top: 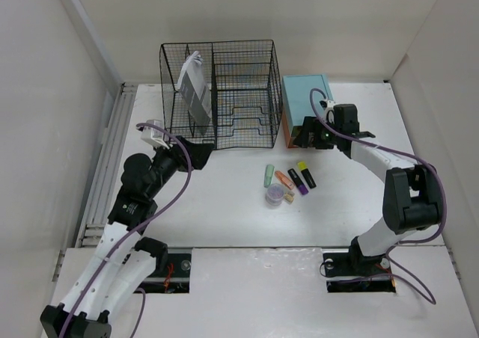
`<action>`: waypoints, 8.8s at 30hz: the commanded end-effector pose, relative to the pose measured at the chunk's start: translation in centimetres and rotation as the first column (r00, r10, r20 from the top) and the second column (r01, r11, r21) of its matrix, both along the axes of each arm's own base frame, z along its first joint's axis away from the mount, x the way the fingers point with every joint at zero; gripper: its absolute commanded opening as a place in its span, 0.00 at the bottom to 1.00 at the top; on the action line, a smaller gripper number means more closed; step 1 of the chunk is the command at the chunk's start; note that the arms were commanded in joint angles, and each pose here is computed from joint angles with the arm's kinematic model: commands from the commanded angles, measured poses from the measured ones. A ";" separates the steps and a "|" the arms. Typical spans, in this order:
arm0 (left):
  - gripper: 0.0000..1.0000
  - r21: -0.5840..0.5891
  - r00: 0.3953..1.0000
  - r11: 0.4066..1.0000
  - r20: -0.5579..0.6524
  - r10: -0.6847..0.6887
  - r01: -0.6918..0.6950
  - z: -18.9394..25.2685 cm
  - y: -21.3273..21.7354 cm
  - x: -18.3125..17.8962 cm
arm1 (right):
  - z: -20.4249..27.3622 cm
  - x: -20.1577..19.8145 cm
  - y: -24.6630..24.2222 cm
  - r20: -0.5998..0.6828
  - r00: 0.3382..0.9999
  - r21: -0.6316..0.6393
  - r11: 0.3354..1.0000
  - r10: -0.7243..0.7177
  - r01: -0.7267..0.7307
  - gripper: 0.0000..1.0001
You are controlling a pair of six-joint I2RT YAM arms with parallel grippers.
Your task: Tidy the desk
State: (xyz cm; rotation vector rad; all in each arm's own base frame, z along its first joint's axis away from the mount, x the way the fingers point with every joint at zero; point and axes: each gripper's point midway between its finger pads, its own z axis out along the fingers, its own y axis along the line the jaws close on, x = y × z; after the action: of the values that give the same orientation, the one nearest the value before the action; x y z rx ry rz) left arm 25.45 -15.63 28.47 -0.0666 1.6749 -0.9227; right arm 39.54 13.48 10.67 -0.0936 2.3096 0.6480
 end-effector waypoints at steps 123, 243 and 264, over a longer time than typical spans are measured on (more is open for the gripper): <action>0.83 -0.005 0.986 1.000 0.164 -0.021 0.023 5.1 0.2 -1.5 | 5.3 -16.6 9.5 0.066 0.356 -0.493 0.341 0.932 -0.800 0.94; 0.83 0.027 0.985 1.000 0.173 -0.002 -0.003 5.1 0.9 -1.8 | 8.7 -12.5 3.0 0.109 0.292 -0.585 0.299 0.950 -0.754 0.00; 0.83 -0.146 0.989 0.984 0.115 -0.088 0.105 3.7 -1.4 -1.8 | 3.1 -0.1 -2.3 0.029 0.755 -0.779 0.488 0.656 -0.394 0.00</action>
State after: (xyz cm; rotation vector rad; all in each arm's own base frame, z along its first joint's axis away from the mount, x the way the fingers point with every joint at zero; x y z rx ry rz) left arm 23.87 -16.18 30.30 -0.0472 1.5957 -1.0212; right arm 35.00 11.68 11.29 -1.4842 2.0936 0.0505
